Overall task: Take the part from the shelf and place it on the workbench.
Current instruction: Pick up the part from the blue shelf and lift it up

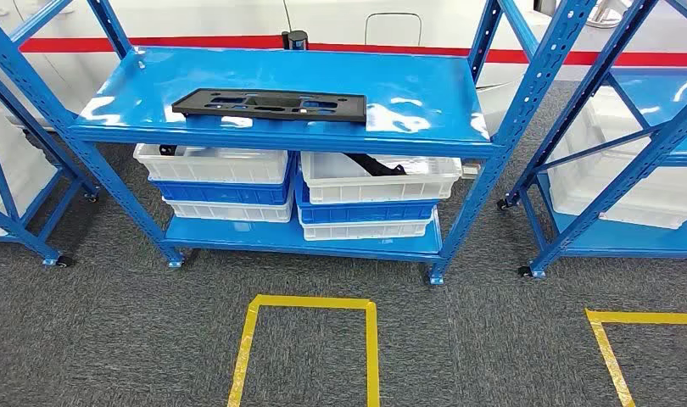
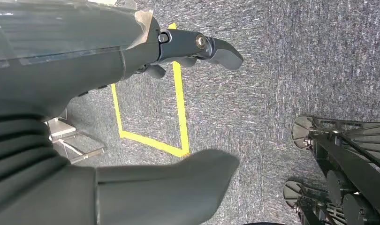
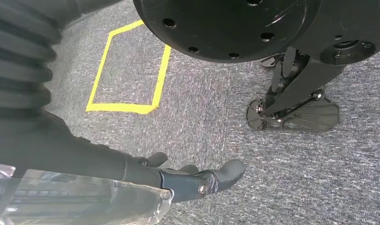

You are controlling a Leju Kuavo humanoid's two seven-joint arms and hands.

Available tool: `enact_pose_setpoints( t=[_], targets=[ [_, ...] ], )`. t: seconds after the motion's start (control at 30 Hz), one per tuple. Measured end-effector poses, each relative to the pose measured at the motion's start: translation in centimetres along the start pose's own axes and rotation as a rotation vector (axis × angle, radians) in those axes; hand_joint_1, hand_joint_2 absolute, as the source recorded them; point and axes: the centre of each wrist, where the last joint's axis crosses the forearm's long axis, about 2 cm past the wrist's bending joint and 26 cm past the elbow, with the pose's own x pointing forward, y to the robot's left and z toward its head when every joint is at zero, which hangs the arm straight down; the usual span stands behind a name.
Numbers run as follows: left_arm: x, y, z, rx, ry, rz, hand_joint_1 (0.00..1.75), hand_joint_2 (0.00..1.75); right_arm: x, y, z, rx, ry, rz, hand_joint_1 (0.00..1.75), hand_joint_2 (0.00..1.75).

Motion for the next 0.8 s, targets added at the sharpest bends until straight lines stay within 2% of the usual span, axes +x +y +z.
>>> enact_pose_setpoints(
  t=[0.23, 0.67, 0.8],
  targets=[
    [0.8, -0.1, -0.2, 0.017, -0.025, 0.020, 0.00, 1.75, 0.7, 0.1, -0.1, -0.015, -0.007, 0.013, 0.00, 1.75],
    [3.2, 0.0, -0.7, 0.224, -0.149, 0.187, 0.00, 1.75, 3.5, 0.3, -0.7, -0.199, 0.031, 0.186, 0.00, 1.75],
    [3.7, -0.3, -0.8, 0.284, -0.170, 0.237, 0.00, 1.75, 4.2, 0.2, -0.8, -0.269, 0.040, 0.240, 0.00, 0.00]
  ],
)
